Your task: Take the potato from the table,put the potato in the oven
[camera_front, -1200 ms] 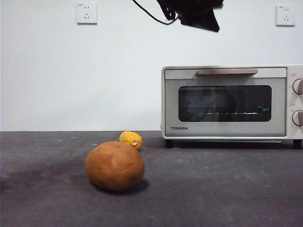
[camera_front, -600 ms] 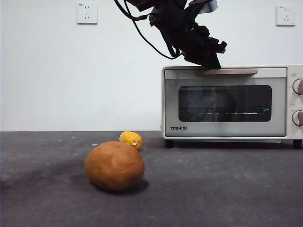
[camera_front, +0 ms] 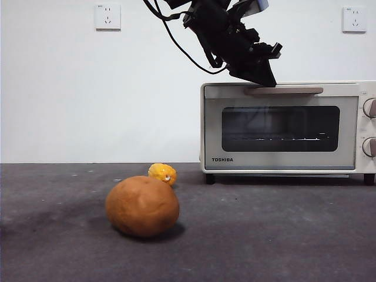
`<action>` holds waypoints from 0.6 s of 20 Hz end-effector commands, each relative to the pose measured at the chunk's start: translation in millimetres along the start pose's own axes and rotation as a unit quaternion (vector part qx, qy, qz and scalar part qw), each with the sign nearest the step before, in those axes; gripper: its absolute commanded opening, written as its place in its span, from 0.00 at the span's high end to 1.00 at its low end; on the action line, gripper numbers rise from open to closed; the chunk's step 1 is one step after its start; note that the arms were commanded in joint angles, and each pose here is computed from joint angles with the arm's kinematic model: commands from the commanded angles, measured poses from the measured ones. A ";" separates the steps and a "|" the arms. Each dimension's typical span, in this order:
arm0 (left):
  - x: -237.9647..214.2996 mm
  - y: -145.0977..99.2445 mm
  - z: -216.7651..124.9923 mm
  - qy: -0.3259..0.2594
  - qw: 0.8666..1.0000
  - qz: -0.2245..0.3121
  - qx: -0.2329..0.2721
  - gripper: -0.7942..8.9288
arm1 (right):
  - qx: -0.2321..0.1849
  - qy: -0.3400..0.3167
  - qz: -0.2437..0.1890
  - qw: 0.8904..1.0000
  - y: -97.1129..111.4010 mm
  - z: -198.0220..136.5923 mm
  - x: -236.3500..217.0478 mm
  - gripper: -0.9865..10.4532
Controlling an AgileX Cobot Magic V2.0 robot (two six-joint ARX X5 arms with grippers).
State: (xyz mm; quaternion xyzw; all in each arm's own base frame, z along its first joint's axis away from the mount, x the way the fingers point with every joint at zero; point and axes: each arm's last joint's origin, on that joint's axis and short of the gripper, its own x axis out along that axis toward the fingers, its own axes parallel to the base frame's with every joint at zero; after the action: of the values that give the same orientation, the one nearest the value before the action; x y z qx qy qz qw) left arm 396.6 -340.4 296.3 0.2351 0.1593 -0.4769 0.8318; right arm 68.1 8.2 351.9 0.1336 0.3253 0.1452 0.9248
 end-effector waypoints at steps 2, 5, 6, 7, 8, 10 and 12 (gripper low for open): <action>24.8 -14.5 -35.7 0.085 0.994 -0.038 -0.051 0.93 | 0.004 0.003 0.012 1.000 1.1 -0.6 -1.0 0.91; 24.2 -19.7 -39.3 0.112 0.988 -0.050 -0.091 0.93 | 0.016 0.008 0.034 0.999 2.6 -1.8 -1.9 0.91; 24.1 -22.4 -40.3 0.121 0.986 -0.054 -0.102 0.93 | 0.014 0.007 0.046 0.999 3.8 -2.5 -3.5 0.91; 24.1 -25.1 -40.9 0.129 0.984 -0.057 -0.108 0.93 | 0.014 0.004 0.054 0.998 5.1 -3.6 -5.9 0.91; 24.0 -27.2 -41.7 0.137 0.982 -0.060 -0.115 0.93 | 0.016 0.000 0.055 0.998 6.4 -5.4 -9.4 0.91; 23.6 -32.0 -43.4 0.154 0.978 -0.067 -0.124 0.93 | 0.017 -0.007 0.056 0.998 9.9 -11.2 -19.7 0.91; 23.7 -38.1 -43.6 0.167 0.975 -0.074 -0.130 0.93 | 0.017 -0.009 0.049 0.999 14.4 -17.4 -33.0 0.91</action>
State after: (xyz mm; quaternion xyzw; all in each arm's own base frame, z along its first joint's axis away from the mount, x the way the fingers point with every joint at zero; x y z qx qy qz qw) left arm 359.5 -353.5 279.6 0.1772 0.3206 -0.5084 0.7793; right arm 30.3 12.3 361.2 0.1641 0.3179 0.1838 0.9156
